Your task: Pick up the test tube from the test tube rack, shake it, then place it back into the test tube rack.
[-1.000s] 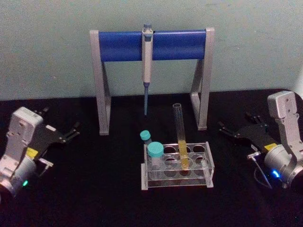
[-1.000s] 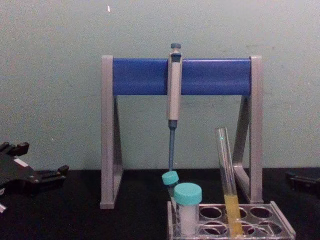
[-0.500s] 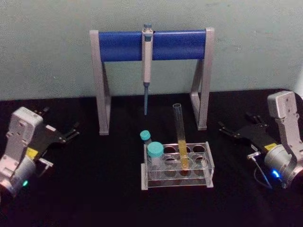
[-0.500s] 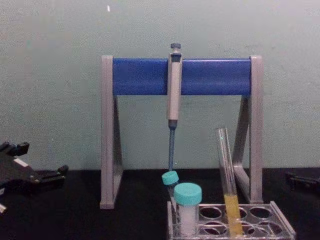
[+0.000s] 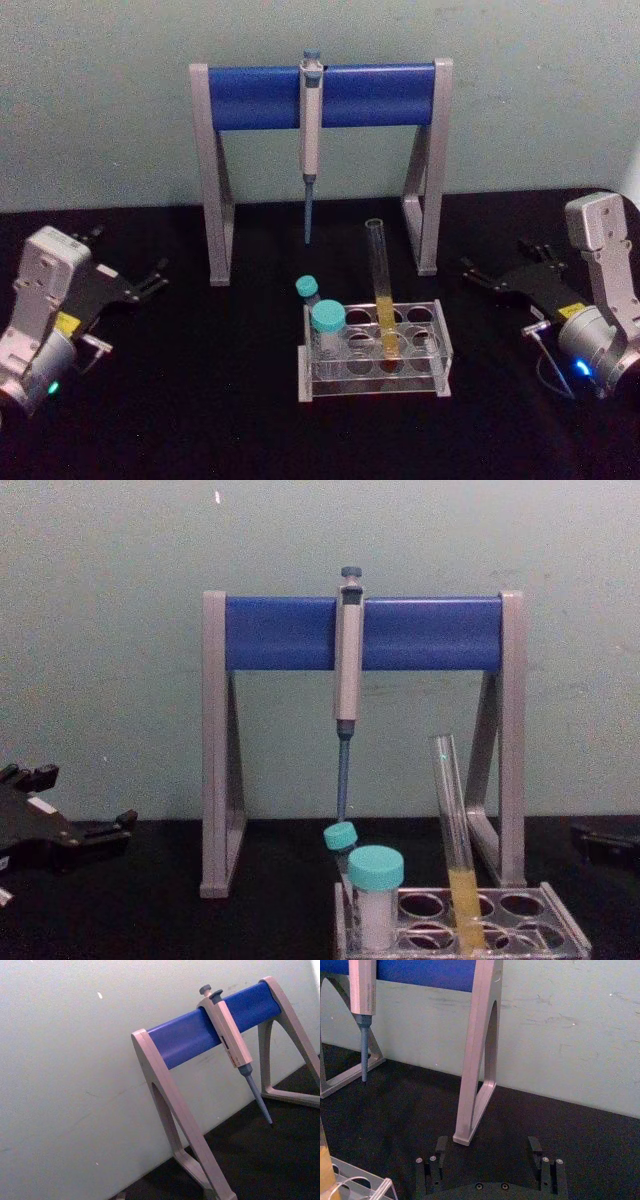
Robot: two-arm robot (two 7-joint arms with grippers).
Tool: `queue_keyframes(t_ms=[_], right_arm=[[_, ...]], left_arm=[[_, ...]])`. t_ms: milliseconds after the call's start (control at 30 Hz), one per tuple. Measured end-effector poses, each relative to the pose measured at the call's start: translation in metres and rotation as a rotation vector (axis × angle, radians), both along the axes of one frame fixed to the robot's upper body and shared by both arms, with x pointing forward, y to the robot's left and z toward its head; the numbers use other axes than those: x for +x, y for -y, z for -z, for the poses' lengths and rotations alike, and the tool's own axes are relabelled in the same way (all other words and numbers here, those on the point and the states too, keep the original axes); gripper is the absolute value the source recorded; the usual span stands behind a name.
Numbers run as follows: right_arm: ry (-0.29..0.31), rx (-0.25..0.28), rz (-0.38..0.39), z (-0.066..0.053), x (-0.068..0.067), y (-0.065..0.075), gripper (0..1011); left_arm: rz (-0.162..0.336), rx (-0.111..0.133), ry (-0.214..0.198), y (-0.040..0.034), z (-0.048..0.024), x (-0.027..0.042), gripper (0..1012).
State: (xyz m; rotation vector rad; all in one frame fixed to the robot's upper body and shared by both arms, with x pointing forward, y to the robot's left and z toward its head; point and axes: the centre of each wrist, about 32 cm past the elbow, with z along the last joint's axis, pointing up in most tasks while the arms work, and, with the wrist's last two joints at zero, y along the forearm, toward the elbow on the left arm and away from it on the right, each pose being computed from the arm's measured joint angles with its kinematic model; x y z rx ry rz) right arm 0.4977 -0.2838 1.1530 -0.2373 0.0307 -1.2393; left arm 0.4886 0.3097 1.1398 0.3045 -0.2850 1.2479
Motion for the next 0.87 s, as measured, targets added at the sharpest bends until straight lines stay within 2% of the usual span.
queue_keyframes(t_ms=[867], right_arm=[[0.000,0.000,0.000,0.0000,0.0000,0.0000,1000]], left_arm=[[0.000,0.000,0.000,0.0000,0.0000,0.0000,1001]])
